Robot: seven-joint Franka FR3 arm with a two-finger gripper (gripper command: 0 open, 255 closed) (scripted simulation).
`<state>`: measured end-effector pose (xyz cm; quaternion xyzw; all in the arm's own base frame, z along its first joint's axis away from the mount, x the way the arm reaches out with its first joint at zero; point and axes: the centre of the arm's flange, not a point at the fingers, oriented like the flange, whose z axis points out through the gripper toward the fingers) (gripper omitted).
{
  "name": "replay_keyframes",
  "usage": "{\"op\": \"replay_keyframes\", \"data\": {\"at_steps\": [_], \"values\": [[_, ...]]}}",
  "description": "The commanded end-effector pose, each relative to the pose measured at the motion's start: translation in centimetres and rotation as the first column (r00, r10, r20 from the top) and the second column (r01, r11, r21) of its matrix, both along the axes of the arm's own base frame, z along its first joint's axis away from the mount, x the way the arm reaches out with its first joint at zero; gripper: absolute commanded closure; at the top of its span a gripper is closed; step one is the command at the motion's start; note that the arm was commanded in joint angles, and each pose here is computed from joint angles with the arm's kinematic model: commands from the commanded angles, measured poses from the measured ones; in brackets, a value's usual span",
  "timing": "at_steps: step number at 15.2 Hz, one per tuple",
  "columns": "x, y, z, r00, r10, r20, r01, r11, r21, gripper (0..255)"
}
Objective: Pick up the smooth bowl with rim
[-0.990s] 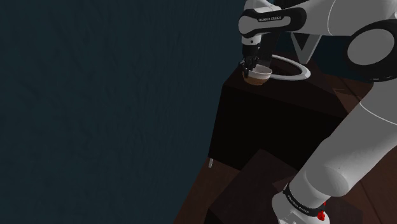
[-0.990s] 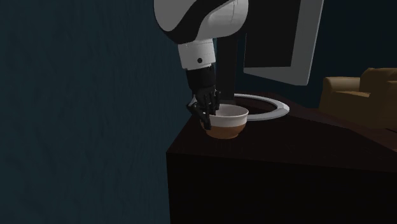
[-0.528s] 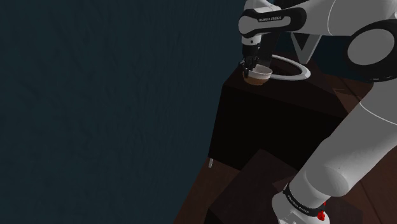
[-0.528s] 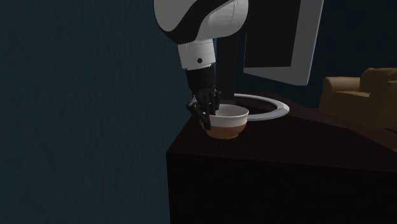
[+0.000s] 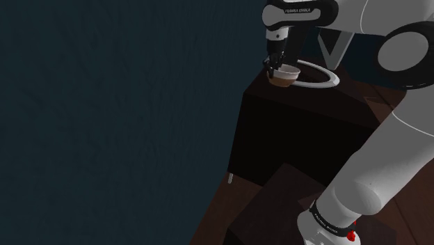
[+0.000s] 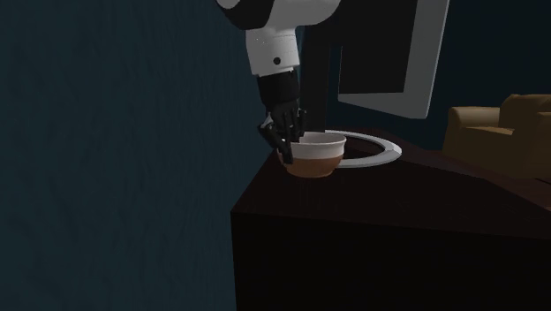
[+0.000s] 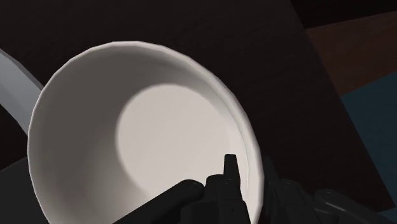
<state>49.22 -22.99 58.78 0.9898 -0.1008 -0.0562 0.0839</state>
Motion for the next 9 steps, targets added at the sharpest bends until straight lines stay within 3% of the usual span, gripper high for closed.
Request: {"op": "replay_keyframes", "data": {"at_steps": [1,9], "values": [[-0.1,0.0,1.1,1.000,0.000,0.000,0.000,1.000,0.000,255],[-0.1,0.0,4.3,1.000,0.000,0.000,0.000,1.000,0.000,255]]}}
